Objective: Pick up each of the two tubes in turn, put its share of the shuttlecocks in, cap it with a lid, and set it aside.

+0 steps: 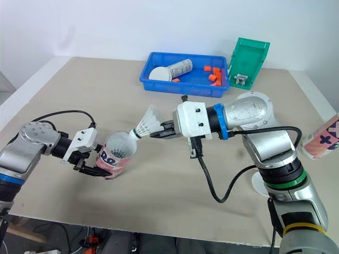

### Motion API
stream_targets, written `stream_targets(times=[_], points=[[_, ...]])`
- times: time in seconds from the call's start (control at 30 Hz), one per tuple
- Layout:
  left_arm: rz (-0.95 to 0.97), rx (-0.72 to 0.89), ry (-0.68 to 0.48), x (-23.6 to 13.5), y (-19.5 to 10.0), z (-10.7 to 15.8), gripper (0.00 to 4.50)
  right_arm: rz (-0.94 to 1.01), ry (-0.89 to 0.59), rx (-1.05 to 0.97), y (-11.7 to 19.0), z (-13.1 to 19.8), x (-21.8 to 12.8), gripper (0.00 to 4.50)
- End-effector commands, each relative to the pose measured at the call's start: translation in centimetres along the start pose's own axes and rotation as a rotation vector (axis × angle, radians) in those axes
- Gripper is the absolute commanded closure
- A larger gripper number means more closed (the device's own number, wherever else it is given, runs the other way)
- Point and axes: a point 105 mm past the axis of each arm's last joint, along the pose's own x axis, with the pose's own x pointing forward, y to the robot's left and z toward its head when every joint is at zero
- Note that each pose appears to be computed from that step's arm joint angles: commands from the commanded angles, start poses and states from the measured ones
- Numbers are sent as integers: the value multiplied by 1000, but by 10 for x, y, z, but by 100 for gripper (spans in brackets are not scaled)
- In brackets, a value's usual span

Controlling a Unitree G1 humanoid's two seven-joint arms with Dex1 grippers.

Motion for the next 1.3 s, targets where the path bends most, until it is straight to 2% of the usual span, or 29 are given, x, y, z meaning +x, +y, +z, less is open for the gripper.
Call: stream_targets(times=[0.03, 0.1, 0.13, 0.17, 0.4, 0.43, 0.63, 0.67, 0.77, 0.8, 0.83, 0.87, 1.0, 1.03, 1.3], points=[[-1, 6, 10, 2, -2, -1, 129, 56, -11, -76, -3, 10, 9, 448], [-1, 10, 9, 2, 0, 0, 129, 103, -18, -67, -2, 8, 18, 448], [-2, 11, 8, 2, 1, 1, 129, 116, -17, -66, -2, 6, 21, 379], [-2, 14, 6, 2, 2, 2, 129, 132, -13, -69, -4, 5, 26, 357], [1, 15, 6, 1, 4, 3, 129, 172, -50, -84, -13, 13, 36, 5], [4, 15, 6, 1, 5, 3, 129, 156, -58, -81, -16, 15, 32, 1], [7, 11, 6, 0, 5, 2, 129, 66, -126, 1, -42, 21, 15, 1], [7, 12, 5, 0, 5, 2, 129, 87, -107, 5, -40, 18, 18, 25], [10, 16, 5, 0, 7, 3, 129, 165, -36, -44, -28, 8, 25, 116], [12, 17, 6, 0, 8, 3, 129, 182, -20, -61, -27, 6, 28, 165], [13, 18, 7, 0, 9, 3, 129, 193, -10, -70, -27, 4, 30, 233], [14, 19, 9, 0, 10, 3, 129, 197, 3, -83, -28, 3, 32, 253], [18, 24, 11, -2, 13, 3, 129, 228, 36, -121, -32, -2, 41, 428], [21, 26, 11, -3, 13, 4, 129, 241, 41, -130, -33, -2, 44, 440], [30, 31, 11, -6, 16, 5, 129, 339, 57, -179, -35, 0, 74, 440]])
